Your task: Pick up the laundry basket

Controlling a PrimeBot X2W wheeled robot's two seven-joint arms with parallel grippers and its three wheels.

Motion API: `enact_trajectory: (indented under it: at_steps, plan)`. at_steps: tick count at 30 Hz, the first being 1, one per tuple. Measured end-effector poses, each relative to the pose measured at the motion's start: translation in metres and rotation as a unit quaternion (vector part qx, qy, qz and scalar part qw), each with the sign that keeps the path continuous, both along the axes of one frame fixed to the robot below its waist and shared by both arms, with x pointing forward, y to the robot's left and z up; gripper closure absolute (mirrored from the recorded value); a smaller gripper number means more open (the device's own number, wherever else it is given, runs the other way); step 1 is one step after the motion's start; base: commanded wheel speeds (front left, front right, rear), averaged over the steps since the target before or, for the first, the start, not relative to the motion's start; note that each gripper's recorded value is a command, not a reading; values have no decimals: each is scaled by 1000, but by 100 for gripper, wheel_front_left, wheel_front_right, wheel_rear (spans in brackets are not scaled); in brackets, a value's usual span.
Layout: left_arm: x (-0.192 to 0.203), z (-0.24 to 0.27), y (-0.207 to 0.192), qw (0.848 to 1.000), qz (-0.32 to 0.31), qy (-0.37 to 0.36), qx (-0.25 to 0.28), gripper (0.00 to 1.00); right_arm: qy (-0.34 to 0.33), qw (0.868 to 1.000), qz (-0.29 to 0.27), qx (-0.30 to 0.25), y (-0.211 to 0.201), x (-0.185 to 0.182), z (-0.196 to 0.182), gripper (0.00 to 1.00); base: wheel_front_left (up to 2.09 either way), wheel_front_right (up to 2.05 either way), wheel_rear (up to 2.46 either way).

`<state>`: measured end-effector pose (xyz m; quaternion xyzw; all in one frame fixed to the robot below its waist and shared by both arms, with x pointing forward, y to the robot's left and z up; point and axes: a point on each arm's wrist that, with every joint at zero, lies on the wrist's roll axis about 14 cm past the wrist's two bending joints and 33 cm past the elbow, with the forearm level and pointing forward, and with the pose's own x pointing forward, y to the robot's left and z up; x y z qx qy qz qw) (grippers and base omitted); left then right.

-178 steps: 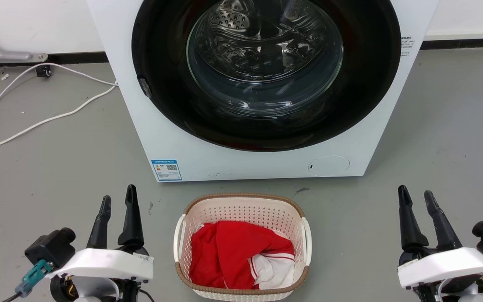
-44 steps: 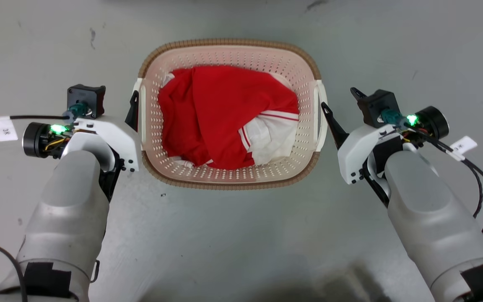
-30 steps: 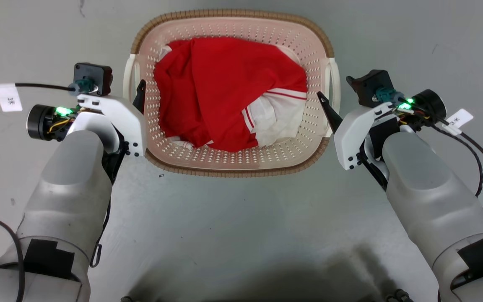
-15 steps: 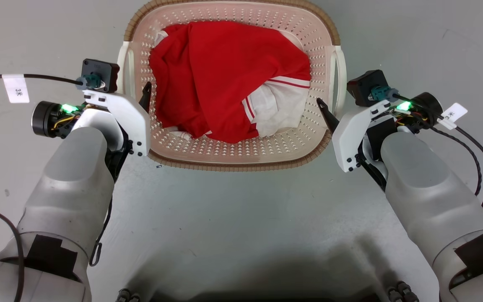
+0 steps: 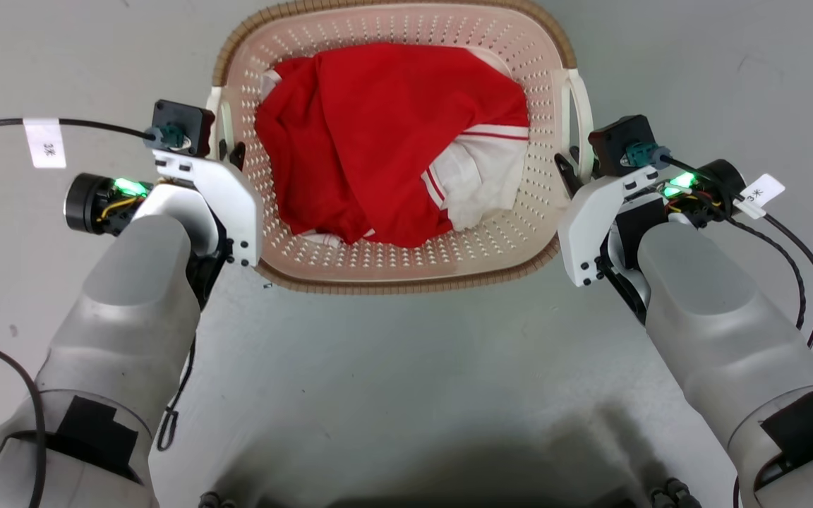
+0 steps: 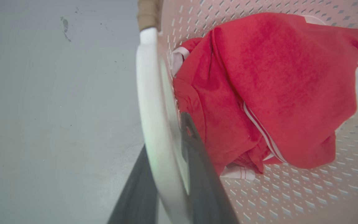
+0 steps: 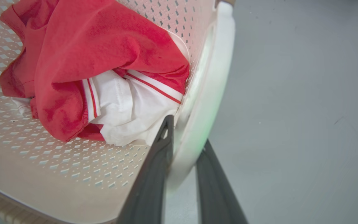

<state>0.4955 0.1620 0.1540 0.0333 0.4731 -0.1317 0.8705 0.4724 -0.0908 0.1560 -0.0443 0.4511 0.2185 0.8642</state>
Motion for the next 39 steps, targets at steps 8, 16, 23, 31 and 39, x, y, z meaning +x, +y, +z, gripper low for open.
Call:
enact_trajectory:
  at_steps: [8,16,23,31,39]
  plan:
    - [-8,23,-4,1000,-3,7,-3,100,7,1000,3,-6,-1,-7,23,100,0,0,0]
    - [-21,56,-7,1000,-8,11,-6,100,5,1000,5,-13,-3,-18,57,100,0,0,0]
    - [-33,86,-13,1000,-15,12,-10,100,-2,1000,1,-15,-4,-26,90,100,0,0,0]
    - [-53,116,-15,1000,-21,17,-10,100,5,1000,1,-25,-7,-47,118,100,0,0,0]
    - [-75,140,-19,999,-25,24,-13,100,10,999,1,-30,-9,-71,141,100,0,0,0]
